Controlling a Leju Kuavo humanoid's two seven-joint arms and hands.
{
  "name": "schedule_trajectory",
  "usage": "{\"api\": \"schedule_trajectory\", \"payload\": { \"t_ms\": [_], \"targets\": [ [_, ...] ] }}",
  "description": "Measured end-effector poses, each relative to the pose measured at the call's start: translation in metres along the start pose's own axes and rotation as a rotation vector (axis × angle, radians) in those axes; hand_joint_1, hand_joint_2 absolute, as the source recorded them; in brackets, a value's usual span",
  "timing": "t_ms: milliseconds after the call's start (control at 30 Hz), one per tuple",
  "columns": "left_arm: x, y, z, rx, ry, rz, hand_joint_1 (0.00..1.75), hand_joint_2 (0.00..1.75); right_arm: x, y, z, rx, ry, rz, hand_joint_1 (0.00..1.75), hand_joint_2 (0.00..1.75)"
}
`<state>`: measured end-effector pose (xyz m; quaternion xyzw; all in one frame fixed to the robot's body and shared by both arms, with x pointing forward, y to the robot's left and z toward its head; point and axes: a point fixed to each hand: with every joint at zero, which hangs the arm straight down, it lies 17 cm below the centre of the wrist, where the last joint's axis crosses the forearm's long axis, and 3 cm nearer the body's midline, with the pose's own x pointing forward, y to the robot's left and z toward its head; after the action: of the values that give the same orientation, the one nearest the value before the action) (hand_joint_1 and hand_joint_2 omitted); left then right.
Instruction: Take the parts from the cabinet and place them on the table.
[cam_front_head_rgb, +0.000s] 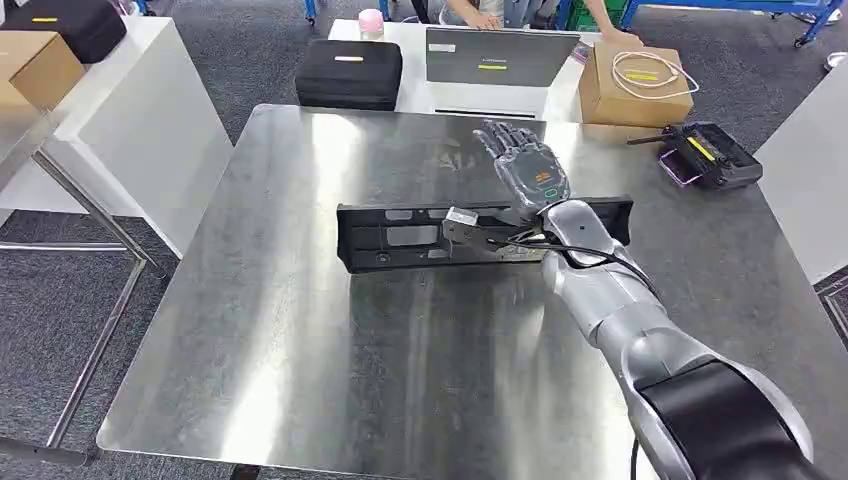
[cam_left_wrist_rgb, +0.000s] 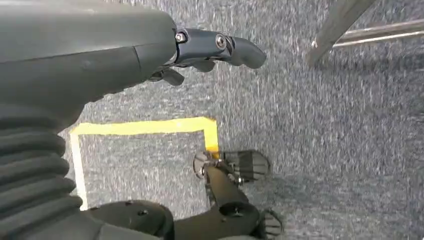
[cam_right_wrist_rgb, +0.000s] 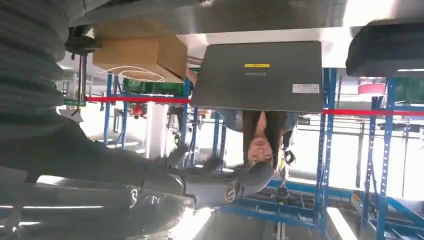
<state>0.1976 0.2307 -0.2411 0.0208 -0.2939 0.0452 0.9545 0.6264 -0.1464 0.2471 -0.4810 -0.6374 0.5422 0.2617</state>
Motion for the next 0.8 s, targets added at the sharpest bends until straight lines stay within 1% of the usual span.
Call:
{"api": "schedule_trajectory", "payload": {
  "t_ms": [400, 633, 800],
  "targets": [
    [-0.0019, 0.0024, -0.0003, 0.002, 0.011, -0.003, 0.00, 0.00, 0.0006, 0.0000, -0.0003, 0.000, 0.005, 0.001, 0.00, 1.75],
    [-0.0015, -0.0019, 0.0003, -0.020, 0.011, 0.004, 0.00, 0.00, -0.0042, 0.0095, 0.0056, 0.023, 0.016, 0.003, 0.00, 1.75],
    [0.0003, -0.0033, 0.0002, -0.027, 0.007, 0.007, 0.00, 0.00, -0.0047, 0.0066, 0.0034, 0.020, 0.018, 0.004, 0.00, 1.75]
  ]
}}
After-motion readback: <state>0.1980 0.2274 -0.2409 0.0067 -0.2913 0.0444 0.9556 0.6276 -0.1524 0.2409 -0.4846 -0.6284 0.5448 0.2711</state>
